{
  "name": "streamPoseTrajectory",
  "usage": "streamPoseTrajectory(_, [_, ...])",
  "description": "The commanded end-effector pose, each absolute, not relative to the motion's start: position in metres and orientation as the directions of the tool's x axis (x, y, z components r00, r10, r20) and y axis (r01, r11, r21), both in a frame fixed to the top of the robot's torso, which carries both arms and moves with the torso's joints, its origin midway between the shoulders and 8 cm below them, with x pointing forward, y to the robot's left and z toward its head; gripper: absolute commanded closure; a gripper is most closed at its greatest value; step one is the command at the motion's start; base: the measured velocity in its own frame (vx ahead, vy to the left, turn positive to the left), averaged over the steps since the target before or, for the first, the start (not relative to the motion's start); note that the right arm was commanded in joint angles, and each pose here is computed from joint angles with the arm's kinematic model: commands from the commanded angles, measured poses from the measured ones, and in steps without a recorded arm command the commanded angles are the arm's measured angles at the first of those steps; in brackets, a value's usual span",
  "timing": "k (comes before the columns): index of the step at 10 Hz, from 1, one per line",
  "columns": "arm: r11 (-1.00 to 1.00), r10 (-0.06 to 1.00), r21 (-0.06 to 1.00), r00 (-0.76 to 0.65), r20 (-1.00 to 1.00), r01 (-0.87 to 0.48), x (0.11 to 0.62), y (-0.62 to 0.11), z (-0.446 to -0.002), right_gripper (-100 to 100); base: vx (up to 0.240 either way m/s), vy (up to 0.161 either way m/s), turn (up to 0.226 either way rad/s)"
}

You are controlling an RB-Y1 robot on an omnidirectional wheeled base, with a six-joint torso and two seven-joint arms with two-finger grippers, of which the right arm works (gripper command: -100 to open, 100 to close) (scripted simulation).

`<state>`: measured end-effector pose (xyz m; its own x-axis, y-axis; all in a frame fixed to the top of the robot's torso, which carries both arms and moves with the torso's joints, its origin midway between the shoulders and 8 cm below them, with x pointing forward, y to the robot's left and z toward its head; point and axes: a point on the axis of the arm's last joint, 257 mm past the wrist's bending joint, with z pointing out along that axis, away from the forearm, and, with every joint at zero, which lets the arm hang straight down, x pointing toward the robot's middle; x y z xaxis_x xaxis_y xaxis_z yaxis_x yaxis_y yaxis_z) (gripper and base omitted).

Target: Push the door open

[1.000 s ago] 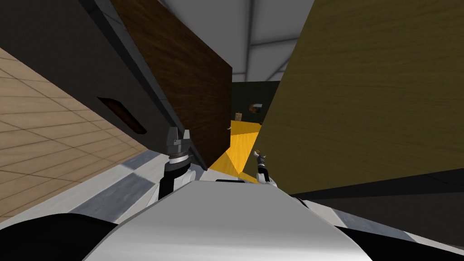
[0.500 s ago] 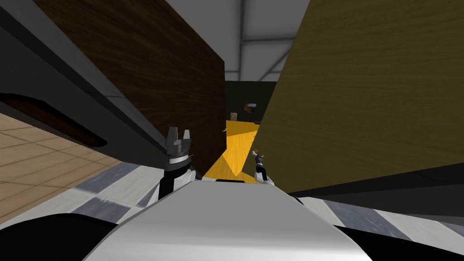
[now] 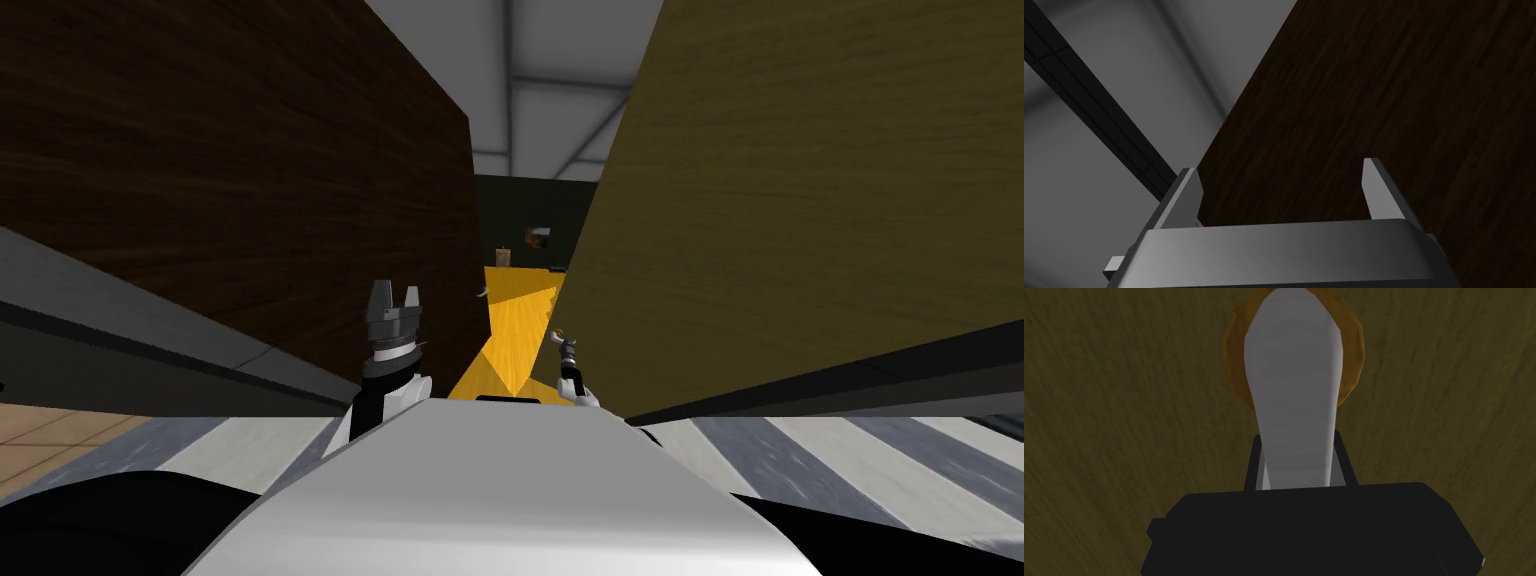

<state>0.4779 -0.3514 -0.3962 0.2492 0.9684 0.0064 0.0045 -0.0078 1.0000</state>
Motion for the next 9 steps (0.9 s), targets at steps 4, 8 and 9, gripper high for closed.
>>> streamPoseTrajectory(4, [0.003,0.966,1.0,0.259,-0.003,0.0,0.482,-0.347,-0.392,100,0.198,0.04,-0.254])
streamPoseTrajectory(8, [0.002,0.967,1.0,0.255,-0.002,0.0,0.486,-0.334,-0.392,100,0.188,0.066,-0.204])
streamPoseTrajectory(9, [0.002,0.967,1.0,0.254,-0.002,0.0,0.487,-0.331,-0.392,100,0.183,0.071,-0.186])
